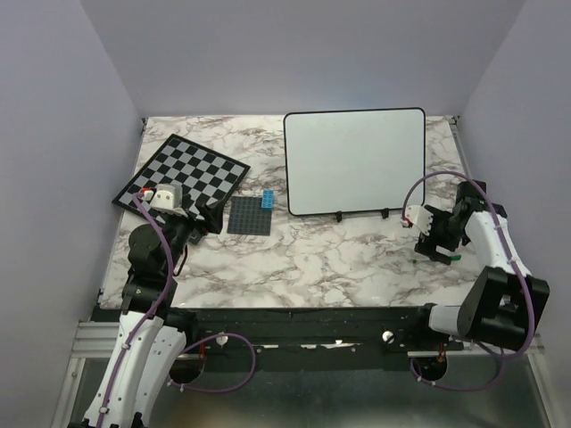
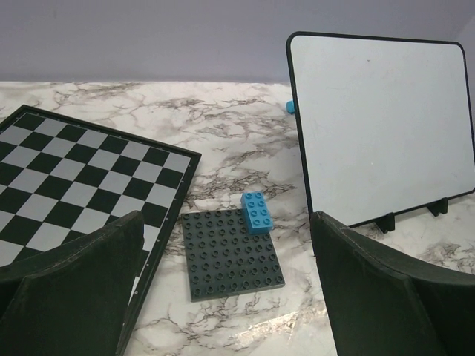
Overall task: Write a sentence on the whiteboard
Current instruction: Open the whiteboard marker at the center of the board.
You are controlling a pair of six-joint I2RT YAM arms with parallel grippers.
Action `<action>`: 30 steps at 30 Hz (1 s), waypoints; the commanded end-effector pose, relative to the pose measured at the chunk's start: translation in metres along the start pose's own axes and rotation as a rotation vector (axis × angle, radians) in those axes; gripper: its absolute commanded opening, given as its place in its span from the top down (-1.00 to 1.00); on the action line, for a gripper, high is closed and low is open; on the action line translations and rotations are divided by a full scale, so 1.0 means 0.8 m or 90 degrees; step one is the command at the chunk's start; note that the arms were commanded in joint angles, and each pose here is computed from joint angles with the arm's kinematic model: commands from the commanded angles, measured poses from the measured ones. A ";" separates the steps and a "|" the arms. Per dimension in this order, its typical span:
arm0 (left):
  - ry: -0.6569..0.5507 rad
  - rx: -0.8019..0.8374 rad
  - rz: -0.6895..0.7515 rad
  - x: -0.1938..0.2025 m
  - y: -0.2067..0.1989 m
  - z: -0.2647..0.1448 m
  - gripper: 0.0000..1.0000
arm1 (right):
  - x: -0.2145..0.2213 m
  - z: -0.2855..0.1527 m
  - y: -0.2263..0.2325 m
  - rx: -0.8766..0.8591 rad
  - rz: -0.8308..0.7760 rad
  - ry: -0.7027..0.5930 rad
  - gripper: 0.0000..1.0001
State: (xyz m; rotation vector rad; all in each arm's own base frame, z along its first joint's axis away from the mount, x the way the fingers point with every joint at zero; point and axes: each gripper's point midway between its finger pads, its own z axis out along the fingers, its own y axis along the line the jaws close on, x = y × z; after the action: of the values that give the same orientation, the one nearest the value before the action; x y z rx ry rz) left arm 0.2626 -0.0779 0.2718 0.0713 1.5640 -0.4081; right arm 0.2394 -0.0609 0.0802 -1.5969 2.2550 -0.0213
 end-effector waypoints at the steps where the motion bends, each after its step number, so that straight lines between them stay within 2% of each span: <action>1: -0.020 0.025 -0.003 -0.012 -0.011 -0.003 -0.97 | 0.037 0.024 -0.012 -0.047 -0.145 0.069 -0.86; 7: -0.019 0.027 -0.002 -0.011 -0.011 -0.002 -0.97 | 0.048 0.058 -0.017 -0.051 -0.177 0.072 -0.78; 13: -0.013 0.032 -0.003 -0.008 -0.012 0.000 -0.97 | 0.050 0.087 -0.006 -0.071 -0.186 0.060 -0.54; 16: -0.009 0.034 -0.003 -0.006 -0.013 0.001 -0.97 | 0.044 0.098 0.003 -0.092 -0.186 0.057 -0.19; 17: -0.007 0.034 -0.003 -0.005 -0.013 0.001 -0.97 | 0.042 0.101 0.005 -0.098 -0.186 0.056 0.09; 21: -0.002 0.042 -0.004 -0.003 -0.015 0.003 -0.97 | 0.017 0.110 0.019 -0.128 -0.201 0.045 0.40; 23: -0.001 0.045 -0.003 -0.003 -0.016 0.003 -0.97 | 0.002 0.107 0.012 -0.120 -0.193 0.033 0.44; 25: -0.001 0.050 -0.004 -0.003 -0.017 0.003 -0.97 | -0.022 0.103 0.025 -0.146 -0.185 0.001 0.46; 30: 0.003 0.068 -0.005 0.000 -0.023 0.003 -0.97 | -0.068 0.106 0.049 -0.168 -0.214 -0.014 0.52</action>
State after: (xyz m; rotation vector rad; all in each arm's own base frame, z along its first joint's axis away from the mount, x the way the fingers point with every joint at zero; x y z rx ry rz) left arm 0.2621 -0.0874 0.2687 0.1138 1.5767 -0.4503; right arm 0.2719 -0.0221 0.0157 -2.0928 2.0014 -0.0005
